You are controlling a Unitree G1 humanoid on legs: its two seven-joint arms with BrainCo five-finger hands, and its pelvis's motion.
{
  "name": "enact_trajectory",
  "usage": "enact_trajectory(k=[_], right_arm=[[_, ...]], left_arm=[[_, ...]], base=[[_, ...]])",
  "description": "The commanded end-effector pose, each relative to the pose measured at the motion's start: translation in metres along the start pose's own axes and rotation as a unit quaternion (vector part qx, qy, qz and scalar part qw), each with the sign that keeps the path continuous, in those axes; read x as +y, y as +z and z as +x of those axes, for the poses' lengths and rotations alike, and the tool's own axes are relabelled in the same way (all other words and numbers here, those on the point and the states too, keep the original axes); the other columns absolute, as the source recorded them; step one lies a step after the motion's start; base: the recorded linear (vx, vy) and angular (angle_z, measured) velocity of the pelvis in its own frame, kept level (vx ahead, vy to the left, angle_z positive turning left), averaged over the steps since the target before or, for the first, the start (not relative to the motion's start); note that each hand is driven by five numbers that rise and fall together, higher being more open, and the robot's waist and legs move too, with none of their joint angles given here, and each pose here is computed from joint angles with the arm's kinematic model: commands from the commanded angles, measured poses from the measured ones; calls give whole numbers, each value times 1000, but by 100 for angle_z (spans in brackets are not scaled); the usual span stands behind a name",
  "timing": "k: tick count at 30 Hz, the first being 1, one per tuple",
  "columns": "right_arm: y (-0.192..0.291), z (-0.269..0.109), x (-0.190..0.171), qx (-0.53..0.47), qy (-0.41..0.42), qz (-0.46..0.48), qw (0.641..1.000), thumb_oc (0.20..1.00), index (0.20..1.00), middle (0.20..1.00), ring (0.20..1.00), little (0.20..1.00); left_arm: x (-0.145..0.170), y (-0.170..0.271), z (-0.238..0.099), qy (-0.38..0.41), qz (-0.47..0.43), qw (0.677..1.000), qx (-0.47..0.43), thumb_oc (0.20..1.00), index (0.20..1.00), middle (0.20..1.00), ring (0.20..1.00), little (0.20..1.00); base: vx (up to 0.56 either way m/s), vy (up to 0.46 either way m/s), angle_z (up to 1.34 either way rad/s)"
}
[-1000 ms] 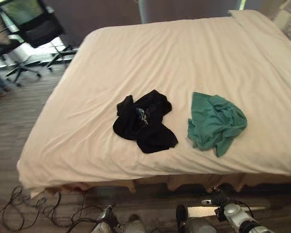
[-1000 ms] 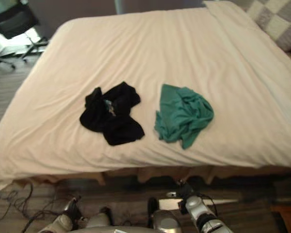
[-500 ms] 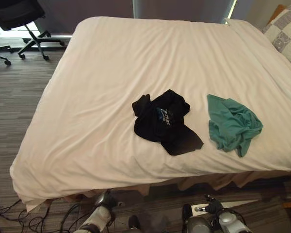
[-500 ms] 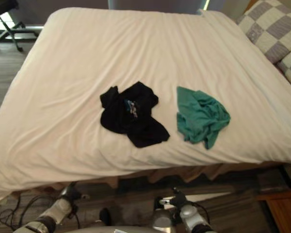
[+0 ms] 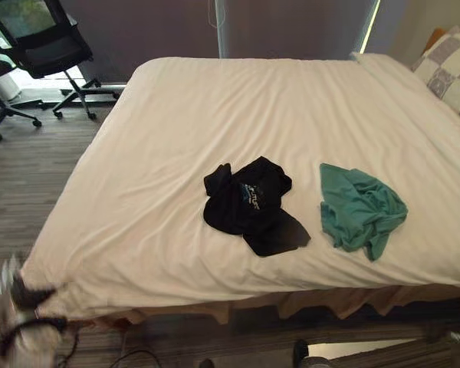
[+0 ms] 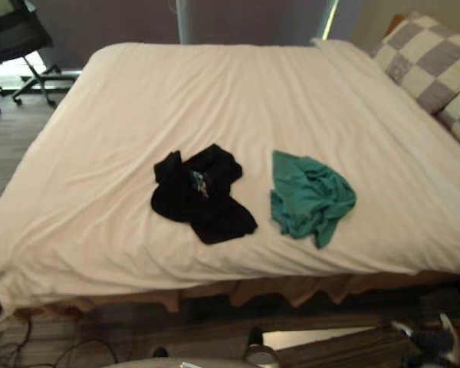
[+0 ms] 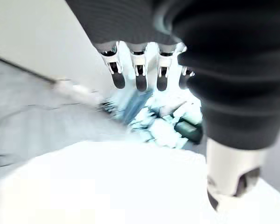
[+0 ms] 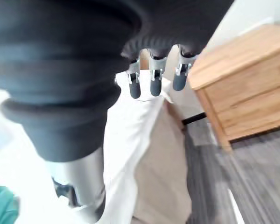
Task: Tidy up the quilt and then pick up the clothes from the bed and put them into the laundry hamper.
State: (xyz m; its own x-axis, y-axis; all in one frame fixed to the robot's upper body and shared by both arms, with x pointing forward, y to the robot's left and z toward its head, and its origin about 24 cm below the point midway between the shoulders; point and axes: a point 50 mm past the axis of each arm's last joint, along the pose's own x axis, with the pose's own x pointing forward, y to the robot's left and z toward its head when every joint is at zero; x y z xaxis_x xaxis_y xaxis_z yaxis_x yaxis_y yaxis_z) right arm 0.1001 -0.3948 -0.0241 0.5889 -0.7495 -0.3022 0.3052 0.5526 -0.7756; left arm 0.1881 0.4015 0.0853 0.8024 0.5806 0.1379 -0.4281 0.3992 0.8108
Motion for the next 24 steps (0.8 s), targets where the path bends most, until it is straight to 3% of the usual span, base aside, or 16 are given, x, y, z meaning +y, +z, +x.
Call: enact_trajectory(k=[1,3,8,13,21,24], right_arm=[[58,22,-23,-119,-62,-52,990,1000,1000,1000,1000,1000],[101,26,-33,-201,-80,-104,971,1000,1000,1000,1000,1000],[166,25,-37,-308,-97,-157,933,1000,1000,1000,1000,1000],[280,1,-22,-465,-105,-137,869,1000,1000,1000,1000,1000],[334,-34,-30,-565,-119,-89,812,1000,1000,1000,1000,1000],[340,-39,-36,-577,-124,-100,801,1000,1000,1000,1000,1000]], left_arm=[[8,46,23,42,9,993,-112,1000,1000,1000,1000,1000],[-6,86,29,15,-3,983,-185,1000,1000,1000,1000,1000],[-48,130,33,-59,-10,969,-238,1000,1000,1000,1000,1000],[-91,194,53,-99,54,956,-273,1000,1000,1000,1000,1000],[-93,237,77,-78,123,952,-268,1000,1000,1000,1000,1000],[-116,212,81,-133,249,938,-202,1000,1000,1000,1000,1000]], base=[[-2,-10,-4],[-5,-20,-4],[-36,-1,-13],[-153,17,-46],[-100,-17,-22],[-22,-19,-2]])
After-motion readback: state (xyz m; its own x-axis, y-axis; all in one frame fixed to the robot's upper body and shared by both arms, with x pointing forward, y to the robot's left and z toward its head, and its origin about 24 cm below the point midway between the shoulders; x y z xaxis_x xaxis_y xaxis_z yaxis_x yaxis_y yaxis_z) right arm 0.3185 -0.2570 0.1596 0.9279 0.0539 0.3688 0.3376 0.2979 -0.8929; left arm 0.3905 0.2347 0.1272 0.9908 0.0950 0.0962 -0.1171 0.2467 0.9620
